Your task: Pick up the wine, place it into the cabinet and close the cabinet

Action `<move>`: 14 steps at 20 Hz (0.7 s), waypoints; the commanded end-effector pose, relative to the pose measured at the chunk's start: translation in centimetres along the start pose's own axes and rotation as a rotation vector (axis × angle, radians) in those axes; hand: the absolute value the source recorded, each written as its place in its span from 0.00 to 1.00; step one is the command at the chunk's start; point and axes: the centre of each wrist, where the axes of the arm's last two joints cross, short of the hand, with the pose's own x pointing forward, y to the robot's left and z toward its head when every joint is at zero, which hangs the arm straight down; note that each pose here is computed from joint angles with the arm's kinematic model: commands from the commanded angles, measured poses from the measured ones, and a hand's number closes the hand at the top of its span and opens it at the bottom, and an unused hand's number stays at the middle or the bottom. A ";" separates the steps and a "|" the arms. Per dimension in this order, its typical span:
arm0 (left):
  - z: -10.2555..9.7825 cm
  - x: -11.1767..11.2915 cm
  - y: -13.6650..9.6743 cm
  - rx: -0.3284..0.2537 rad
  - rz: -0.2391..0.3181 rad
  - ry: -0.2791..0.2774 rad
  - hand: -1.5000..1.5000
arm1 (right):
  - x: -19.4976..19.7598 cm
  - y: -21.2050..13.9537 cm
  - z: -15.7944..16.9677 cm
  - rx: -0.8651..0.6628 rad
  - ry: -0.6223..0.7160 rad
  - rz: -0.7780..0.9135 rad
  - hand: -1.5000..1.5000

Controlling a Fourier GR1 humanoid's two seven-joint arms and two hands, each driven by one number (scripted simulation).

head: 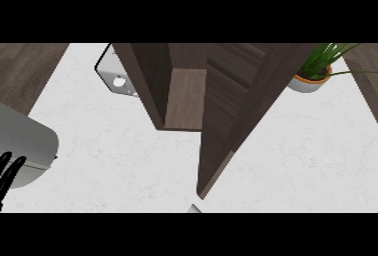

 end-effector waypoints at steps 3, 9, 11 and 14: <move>0.3 1.9 2.2 -0.016 -0.020 -0.008 0.00 | 0.5 2.6 -3.2 -0.059 -0.127 -0.002 1.00; 1.3 3.4 5.0 -0.032 -0.018 -0.004 0.00 | 0.4 2.0 -5.3 -0.165 -0.141 -0.019 1.00; 0.7 3.3 5.6 -0.034 -0.011 -0.011 0.00 | 0.6 0.7 -7.1 -0.173 -0.135 -0.018 1.00; 0.5 4.9 5.6 -0.031 0.000 -0.005 0.00 | 1.2 0.2 -9.4 -0.257 -0.128 0.015 1.00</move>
